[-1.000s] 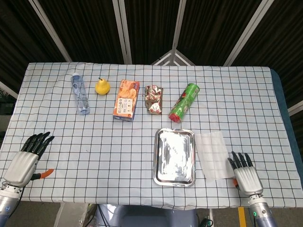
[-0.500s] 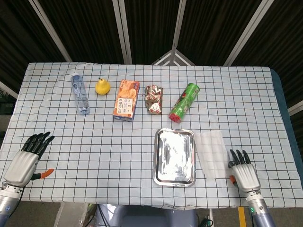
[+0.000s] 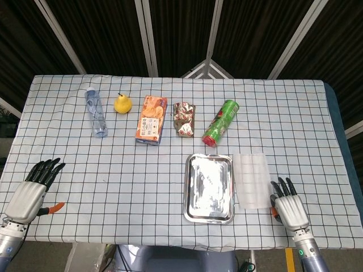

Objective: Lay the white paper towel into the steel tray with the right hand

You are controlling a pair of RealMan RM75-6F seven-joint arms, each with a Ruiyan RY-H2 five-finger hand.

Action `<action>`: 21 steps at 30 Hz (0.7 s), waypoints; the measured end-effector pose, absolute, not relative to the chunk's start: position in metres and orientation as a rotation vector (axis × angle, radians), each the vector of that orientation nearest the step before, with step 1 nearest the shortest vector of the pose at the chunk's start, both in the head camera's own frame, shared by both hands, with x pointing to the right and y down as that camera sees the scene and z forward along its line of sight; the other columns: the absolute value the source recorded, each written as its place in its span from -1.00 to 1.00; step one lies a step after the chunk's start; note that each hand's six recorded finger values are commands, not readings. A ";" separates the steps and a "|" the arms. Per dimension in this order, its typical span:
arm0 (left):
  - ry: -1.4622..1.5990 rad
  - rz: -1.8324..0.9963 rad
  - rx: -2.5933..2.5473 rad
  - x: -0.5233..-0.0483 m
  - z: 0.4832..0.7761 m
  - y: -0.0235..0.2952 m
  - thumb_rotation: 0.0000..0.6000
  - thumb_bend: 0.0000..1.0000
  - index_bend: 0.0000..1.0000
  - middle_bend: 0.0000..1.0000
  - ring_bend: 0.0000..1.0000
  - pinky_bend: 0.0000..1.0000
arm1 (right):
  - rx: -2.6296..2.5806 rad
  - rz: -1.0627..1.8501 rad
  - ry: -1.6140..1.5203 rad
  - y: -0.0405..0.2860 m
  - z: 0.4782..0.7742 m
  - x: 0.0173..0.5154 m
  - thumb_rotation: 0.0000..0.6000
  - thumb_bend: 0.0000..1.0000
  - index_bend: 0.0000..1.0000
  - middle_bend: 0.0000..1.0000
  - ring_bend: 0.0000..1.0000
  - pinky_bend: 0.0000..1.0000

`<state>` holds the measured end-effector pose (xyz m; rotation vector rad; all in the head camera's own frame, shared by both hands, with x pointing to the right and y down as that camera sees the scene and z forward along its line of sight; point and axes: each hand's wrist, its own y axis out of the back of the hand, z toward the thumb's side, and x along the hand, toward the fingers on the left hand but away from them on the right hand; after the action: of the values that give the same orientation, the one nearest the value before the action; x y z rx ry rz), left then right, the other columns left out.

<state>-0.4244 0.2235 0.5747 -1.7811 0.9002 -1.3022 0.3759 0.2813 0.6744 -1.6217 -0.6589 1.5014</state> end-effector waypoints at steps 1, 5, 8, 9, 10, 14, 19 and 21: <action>0.900 -1.302 -1.781 -0.424 0.575 0.224 1.00 -0.99 -1.00 -1.00 -1.00 -1.00 | -1.623 1.498 -0.661 0.281 0.674 0.376 1.00 0.01 0.28 -0.62 -1.00 -1.00; 0.901 -1.303 -1.781 -0.424 0.575 0.224 1.00 -0.99 -1.00 -1.00 -1.00 -1.00 | -1.624 1.482 -0.671 0.280 0.671 0.374 1.00 0.03 0.28 -0.62 -1.00 -1.00; 0.900 -1.302 -1.781 -0.424 0.575 0.223 1.00 -0.99 -1.00 -1.00 -1.00 -1.00 | -1.628 1.468 -0.683 0.278 0.668 0.372 1.00 0.03 0.28 -0.62 -1.00 -1.00; 0.900 -1.302 -1.782 -0.424 0.575 0.223 1.00 -0.99 -1.00 -1.00 -1.00 -1.00 | -1.630 1.461 -0.688 0.278 0.667 0.370 1.00 0.03 0.28 -0.62 -1.00 -1.00; 0.901 -1.302 -1.781 -0.424 0.575 0.223 1.00 -0.99 -1.00 -1.00 -1.00 -1.00 | -1.632 1.451 -0.694 0.277 0.665 0.369 1.00 0.03 0.28 -0.62 -1.00 -1.00; 0.899 -1.302 -1.781 -0.424 0.575 0.223 1.00 -0.99 -1.00 -1.00 -1.00 -1.00 | -1.648 1.387 -0.730 0.271 0.653 0.357 1.00 0.03 0.28 -0.62 -1.00 -1.00; 0.899 -1.302 -1.781 -0.424 0.575 0.224 1.00 -0.99 -1.00 -1.00 -1.00 -1.00 | -1.663 1.280 -0.804 0.256 0.629 0.335 1.00 0.03 0.28 -0.62 -1.00 -1.00; 0.900 -1.303 -1.781 -0.424 0.575 0.224 1.00 -0.99 -1.00 -1.00 -1.00 -1.00 | -1.664 1.245 -0.835 0.249 0.620 0.327 1.00 0.03 0.28 -0.62 -1.00 -1.00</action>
<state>-0.4244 0.2235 0.5747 -1.7810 0.8998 -1.3025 0.3268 0.2487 0.6198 -1.6640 -0.8349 1.2453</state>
